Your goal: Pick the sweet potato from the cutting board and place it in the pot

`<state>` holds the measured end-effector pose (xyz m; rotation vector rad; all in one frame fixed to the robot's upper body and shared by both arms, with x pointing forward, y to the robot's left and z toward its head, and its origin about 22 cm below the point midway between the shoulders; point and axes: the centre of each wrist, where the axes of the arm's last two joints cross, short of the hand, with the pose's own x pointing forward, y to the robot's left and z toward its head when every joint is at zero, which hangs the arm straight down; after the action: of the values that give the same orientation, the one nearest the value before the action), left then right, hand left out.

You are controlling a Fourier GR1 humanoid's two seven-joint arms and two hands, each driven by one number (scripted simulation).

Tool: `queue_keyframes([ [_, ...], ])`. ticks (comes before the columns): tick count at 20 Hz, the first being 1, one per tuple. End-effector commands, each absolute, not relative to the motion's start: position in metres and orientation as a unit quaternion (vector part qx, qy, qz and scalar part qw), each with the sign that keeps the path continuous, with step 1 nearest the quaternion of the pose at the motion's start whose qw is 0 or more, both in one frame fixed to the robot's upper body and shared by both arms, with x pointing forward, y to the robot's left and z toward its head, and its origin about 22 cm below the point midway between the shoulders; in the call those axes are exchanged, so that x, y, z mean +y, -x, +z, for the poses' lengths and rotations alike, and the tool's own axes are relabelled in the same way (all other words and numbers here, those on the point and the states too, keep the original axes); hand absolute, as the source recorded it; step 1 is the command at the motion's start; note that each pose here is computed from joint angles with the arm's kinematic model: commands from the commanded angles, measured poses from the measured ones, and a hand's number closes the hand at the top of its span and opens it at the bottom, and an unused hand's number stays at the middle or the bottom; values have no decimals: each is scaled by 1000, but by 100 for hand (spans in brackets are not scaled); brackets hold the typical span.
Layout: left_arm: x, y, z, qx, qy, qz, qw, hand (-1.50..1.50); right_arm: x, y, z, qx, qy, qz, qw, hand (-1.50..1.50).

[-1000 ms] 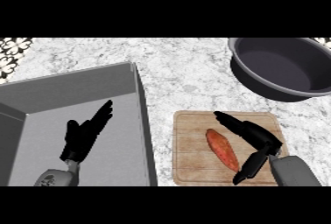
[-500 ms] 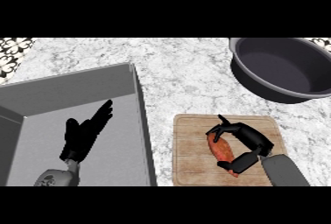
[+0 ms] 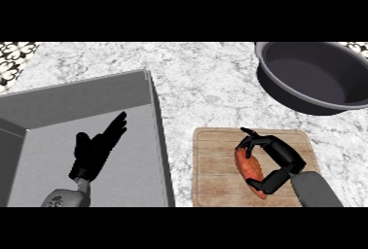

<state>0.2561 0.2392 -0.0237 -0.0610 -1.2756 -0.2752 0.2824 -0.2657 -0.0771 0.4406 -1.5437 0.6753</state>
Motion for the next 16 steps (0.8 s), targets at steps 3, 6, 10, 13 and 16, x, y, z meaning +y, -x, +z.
queue_keyframes([
  [3, 242, -260, -18, -604, 23, -132, 785, 0, -439, -276, -12, -731, -62, 226, 641, 150],
  [6, 241, -256, -19, -605, 27, -120, 787, 0, -498, -258, 24, -749, 13, 183, 637, 150],
  [10, 243, -259, -15, -606, 39, -135, 783, 0, -541, -239, 48, -759, 45, 155, 631, 150],
  [13, 226, -262, -20, -605, 43, -140, 782, 0, -559, -230, 65, -761, 74, 175, 620, 150],
  [16, 222, -262, -18, -609, 48, -143, 779, 0, -567, -228, 72, -766, 113, 182, 607, 150],
])
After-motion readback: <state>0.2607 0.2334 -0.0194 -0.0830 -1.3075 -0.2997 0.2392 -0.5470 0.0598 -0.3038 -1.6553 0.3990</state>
